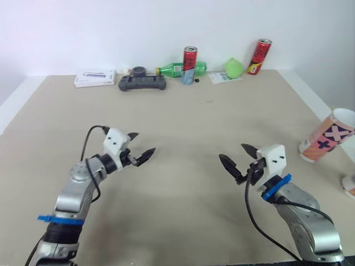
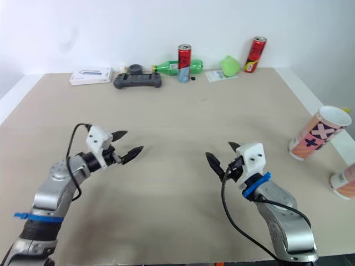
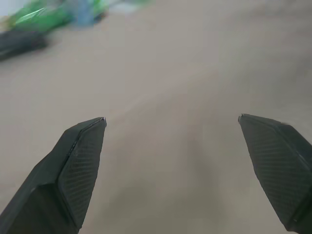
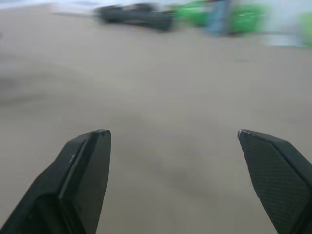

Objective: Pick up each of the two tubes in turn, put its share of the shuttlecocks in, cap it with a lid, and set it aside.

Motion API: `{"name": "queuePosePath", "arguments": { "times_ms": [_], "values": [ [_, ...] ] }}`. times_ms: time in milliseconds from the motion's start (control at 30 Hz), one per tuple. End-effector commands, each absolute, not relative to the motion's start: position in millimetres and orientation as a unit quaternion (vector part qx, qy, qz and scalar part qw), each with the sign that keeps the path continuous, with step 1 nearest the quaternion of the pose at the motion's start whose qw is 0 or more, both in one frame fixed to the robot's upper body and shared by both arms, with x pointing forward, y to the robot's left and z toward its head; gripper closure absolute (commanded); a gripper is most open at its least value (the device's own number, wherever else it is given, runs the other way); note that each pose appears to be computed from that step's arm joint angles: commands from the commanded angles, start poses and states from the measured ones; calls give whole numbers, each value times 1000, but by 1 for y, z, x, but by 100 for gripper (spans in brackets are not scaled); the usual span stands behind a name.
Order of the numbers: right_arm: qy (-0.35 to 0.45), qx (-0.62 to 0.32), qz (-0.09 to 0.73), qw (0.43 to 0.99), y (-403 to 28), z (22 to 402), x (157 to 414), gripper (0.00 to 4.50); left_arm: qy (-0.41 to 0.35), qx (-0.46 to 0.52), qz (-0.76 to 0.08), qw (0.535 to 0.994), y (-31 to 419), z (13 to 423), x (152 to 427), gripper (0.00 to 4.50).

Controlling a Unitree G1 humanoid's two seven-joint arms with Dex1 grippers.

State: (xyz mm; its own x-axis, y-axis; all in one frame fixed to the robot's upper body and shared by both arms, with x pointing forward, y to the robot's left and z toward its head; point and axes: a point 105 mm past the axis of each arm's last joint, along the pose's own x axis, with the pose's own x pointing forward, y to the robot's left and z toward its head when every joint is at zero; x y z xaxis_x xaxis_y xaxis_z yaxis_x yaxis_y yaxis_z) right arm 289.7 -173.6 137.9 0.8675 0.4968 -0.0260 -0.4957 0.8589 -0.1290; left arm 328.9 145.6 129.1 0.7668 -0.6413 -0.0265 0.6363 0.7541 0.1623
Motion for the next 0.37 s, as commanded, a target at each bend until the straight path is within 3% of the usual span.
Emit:
{"name": "queuePosePath", "arguments": {
  "times_ms": [33, 367],
  "values": [
    [10, -56, 365, 929, -151, 151, 296, 4, -40, 112, -296, 948, 164, 140, 307, 0],
    [32, -62, 412, 909, -142, 147, 308, 4, -26, 110, -275, 955, 173, 138, 300, 0]
  ]
}}
